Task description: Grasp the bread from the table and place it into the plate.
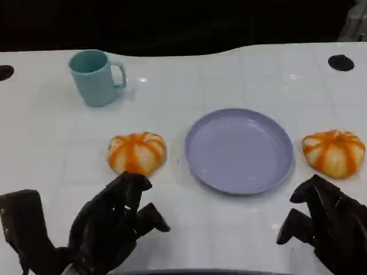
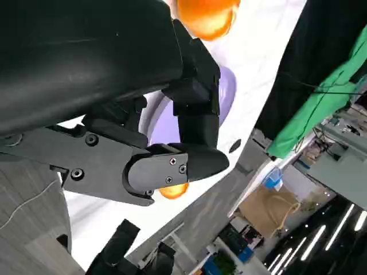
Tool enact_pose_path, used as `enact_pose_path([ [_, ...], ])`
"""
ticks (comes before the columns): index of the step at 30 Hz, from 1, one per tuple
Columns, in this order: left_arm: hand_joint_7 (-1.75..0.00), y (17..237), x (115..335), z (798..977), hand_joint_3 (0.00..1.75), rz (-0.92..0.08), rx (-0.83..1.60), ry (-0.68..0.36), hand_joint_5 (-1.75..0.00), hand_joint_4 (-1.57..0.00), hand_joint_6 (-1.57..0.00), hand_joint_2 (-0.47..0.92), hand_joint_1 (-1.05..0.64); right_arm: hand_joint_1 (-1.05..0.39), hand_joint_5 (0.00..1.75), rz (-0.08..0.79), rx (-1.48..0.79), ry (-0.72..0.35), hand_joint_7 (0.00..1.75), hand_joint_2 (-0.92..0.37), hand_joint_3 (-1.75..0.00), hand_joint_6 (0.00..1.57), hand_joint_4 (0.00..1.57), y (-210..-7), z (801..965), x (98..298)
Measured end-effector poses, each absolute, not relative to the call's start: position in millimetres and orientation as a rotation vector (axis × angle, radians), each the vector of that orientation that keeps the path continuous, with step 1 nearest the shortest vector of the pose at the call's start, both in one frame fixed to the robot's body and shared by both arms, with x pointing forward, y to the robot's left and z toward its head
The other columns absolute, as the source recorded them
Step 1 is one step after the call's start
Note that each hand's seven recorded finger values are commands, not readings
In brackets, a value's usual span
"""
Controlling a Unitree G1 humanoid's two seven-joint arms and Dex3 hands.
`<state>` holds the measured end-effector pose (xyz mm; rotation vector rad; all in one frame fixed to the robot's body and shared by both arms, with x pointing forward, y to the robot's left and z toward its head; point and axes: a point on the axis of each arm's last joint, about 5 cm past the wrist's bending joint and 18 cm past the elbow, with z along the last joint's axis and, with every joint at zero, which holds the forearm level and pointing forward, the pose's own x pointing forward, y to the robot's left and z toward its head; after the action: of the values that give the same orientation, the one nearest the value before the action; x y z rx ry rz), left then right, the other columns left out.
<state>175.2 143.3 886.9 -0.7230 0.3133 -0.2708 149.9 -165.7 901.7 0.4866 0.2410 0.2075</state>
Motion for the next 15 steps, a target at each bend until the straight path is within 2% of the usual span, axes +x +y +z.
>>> enact_pose_path([
  [15, -1.71, 142.9, 175.1, 886.9, 0.48, -0.273, -0.723, 0.314, -1.75, -0.77, -0.53, 0.92, -0.55, -0.50, 1.75, 0.206, 0.490, 0.248, 1.59, -0.92, -0.26, 0.52, 0.65, -165.4, 902.0, 149.7],
])
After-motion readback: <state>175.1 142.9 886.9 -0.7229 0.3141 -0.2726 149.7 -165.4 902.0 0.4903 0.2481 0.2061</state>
